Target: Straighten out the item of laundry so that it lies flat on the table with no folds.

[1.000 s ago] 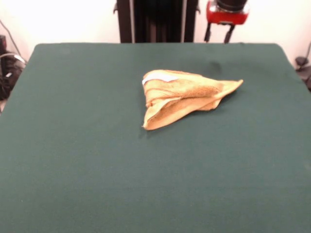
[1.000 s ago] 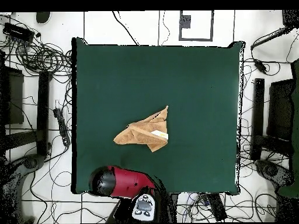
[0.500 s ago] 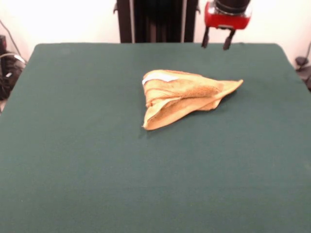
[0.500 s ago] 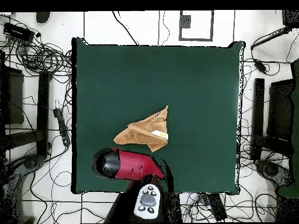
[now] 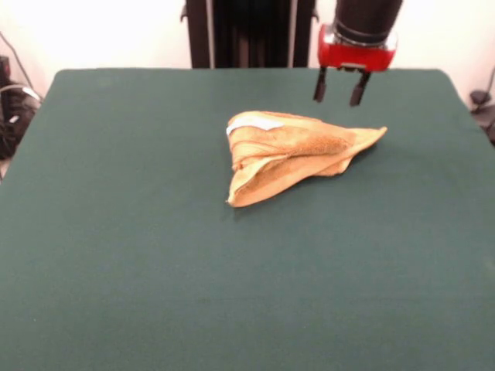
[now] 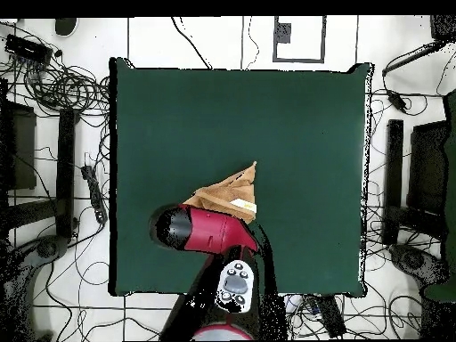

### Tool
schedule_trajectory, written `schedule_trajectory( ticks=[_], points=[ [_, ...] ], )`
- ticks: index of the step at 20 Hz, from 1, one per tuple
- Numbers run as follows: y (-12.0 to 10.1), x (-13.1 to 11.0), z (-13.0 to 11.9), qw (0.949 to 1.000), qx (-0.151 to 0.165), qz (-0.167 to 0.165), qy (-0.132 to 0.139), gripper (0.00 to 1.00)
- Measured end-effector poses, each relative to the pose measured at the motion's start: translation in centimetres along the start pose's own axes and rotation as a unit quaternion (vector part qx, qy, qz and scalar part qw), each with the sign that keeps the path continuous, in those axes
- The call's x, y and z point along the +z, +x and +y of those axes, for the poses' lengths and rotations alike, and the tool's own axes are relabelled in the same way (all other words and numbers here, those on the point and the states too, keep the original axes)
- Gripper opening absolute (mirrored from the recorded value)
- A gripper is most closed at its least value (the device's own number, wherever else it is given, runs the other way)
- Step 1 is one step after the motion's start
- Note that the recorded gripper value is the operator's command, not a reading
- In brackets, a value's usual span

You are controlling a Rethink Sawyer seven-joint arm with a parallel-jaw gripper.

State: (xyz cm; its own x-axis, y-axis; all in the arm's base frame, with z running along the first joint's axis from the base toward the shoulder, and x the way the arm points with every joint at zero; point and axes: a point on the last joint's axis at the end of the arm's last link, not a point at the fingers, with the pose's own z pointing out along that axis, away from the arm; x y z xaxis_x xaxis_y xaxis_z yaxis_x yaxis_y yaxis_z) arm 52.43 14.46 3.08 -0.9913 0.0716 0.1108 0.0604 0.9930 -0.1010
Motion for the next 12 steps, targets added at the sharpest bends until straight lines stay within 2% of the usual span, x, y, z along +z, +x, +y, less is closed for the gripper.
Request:
schedule_trajectory(
  ticks=[5, 12],
  points=[
    [-0.6, 1.2, 0.1, 1.0000, -0.002, 0.003, 0.002, 1.00],
    [0.8, 4.6, 0.1, 0.9997, -0.006, 0.022, 0.010, 1.00]
  ],
)
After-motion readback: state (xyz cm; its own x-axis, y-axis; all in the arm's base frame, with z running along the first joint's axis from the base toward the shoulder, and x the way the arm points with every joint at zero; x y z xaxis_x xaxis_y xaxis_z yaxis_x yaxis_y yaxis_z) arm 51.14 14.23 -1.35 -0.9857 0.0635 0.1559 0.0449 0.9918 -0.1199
